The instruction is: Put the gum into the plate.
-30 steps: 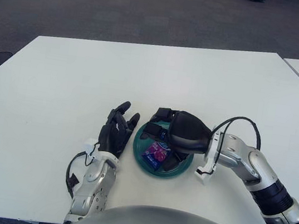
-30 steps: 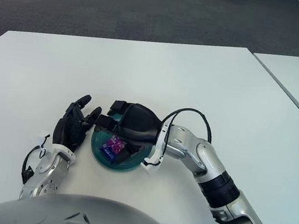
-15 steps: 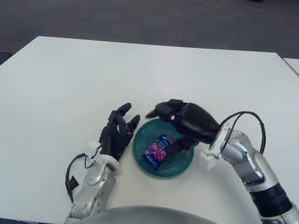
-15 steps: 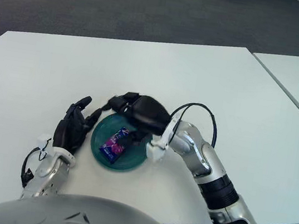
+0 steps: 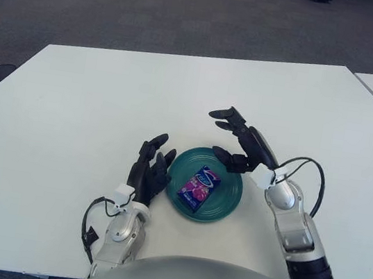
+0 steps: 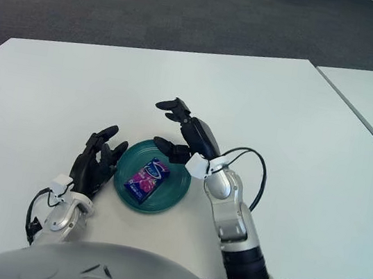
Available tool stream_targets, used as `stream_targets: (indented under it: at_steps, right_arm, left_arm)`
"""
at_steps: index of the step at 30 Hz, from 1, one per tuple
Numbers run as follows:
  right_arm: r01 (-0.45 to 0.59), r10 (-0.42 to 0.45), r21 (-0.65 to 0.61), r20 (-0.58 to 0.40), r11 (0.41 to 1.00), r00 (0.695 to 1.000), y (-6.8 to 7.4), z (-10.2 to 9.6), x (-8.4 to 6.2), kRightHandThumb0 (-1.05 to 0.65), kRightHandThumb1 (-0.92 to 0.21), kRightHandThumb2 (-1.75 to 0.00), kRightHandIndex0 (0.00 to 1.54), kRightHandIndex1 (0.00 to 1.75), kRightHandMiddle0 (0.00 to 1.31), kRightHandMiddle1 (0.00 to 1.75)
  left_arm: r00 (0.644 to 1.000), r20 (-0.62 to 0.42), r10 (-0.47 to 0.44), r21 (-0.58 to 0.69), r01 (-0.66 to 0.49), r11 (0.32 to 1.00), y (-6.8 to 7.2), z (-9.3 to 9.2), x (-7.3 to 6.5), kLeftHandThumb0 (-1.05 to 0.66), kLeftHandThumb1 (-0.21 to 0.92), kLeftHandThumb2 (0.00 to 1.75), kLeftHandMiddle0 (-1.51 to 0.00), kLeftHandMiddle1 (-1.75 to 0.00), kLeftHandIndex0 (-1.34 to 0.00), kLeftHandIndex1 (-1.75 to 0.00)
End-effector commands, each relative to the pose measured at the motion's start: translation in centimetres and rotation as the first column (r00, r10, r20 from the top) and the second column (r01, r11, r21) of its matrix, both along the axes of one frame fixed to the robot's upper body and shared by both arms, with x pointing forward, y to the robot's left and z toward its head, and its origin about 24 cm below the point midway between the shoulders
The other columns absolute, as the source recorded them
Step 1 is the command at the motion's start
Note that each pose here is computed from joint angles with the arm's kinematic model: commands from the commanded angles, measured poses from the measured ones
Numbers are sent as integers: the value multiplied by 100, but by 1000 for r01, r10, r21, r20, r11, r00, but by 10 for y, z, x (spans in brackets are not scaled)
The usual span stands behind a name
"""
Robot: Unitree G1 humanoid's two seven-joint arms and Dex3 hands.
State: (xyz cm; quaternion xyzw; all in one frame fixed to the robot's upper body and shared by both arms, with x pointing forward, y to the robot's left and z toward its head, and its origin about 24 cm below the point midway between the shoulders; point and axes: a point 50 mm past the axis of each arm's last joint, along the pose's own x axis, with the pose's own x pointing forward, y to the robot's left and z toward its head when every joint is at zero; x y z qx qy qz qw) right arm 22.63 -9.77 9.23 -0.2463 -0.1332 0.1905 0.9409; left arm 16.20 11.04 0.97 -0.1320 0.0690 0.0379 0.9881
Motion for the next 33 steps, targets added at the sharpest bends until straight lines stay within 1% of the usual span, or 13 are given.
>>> stream_targets:
  at_steps: [1, 5, 8, 9, 10, 13, 17, 20, 22, 24, 29, 32, 33]
  right_arm:
    - [104, -92, 133, -88, 986, 992, -5, -1, -2, -86, -92, -72, 56, 8, 5, 86]
    - [156, -128, 211, -141, 965, 982, -6, -4, -3, -83, -92, -70, 57, 7, 5, 84]
    - [255, -181, 312, -247, 915, 952, -24, -21, 13, -78, -92, -67, 59, 7, 6, 81]
    - [275, -189, 333, -266, 902, 945, -27, -24, 15, -75, -92, -67, 60, 7, 6, 80]
    - [308, -203, 373, -294, 875, 934, -30, -24, 16, -73, -92, -66, 61, 7, 6, 79]
    - [370, -226, 437, -346, 820, 911, -36, -24, 14, -68, -92, -68, 63, 7, 10, 75]
    - [416, -249, 450, -384, 790, 889, -41, -22, 10, -67, -92, -71, 61, 5, 11, 73]
    - [458, -267, 453, -424, 765, 865, -46, -25, 6, -66, -92, -74, 59, 3, 9, 70]
    - [479, -278, 440, -446, 760, 850, -49, -28, 3, -65, -92, -76, 56, 2, 7, 68]
    - [490, -286, 406, -467, 771, 837, -53, -35, -4, -63, -92, -78, 53, 1, 4, 66]
    - [477, -273, 355, -493, 804, 826, -61, -44, -16, -63, -92, -80, 48, 0, 1, 60]
    - [465, -263, 333, -502, 821, 824, -64, -46, -19, -65, -92, -80, 46, 0, 0, 56]
    - [460, -263, 316, -506, 830, 822, -67, -48, -20, -66, -92, -81, 45, 0, 0, 54]
  left_arm:
    - [1000, -9, 10, 13, -10, 1000, -1, -1, -1, -81, 92, 93, -66, -5, -17, -80]
    - [1000, 5, 9, 17, -9, 1000, -1, 0, -1, -84, 92, 93, -65, -4, -17, -80]
    - [1000, 17, 4, 18, -4, 1000, -2, 1, -2, -86, 92, 92, -65, -4, -18, -80]
    - [1000, 18, 3, 18, -3, 1000, -2, 1, -2, -87, 92, 91, -66, -5, -19, -80]
    - [1000, 17, 2, 18, -2, 1000, -2, 1, -2, -87, 92, 91, -66, -5, -19, -80]
    - [1000, 14, -1, 15, 0, 1000, -2, 1, -3, -86, 92, 90, -66, -5, -20, -81]
    - [1000, 10, -1, 18, 1, 1000, -2, 1, -4, -85, 92, 91, -66, -4, -21, -82]
    - [1000, 8, 4, 25, -4, 1000, -1, 1, -5, -84, 92, 92, -65, -4, -21, -82]
    - [1000, 6, 9, 25, -9, 1000, -1, 1, -5, -85, 92, 92, -64, -4, -22, -83]
    - [1000, 2, 15, 19, -15, 1000, 0, 1, -6, -84, 92, 91, -64, -3, -23, -84]
    - [1000, -3, 19, 9, -19, 1000, 2, 2, -8, -83, 92, 90, -62, -2, -21, -85]
    - [1000, -6, 21, 8, -21, 1000, 3, 3, -9, -83, 92, 90, -61, -2, -19, -84]
    - [1000, -9, 21, 9, -21, 1000, 5, 3, -10, -84, 92, 90, -60, -1, -18, -83]
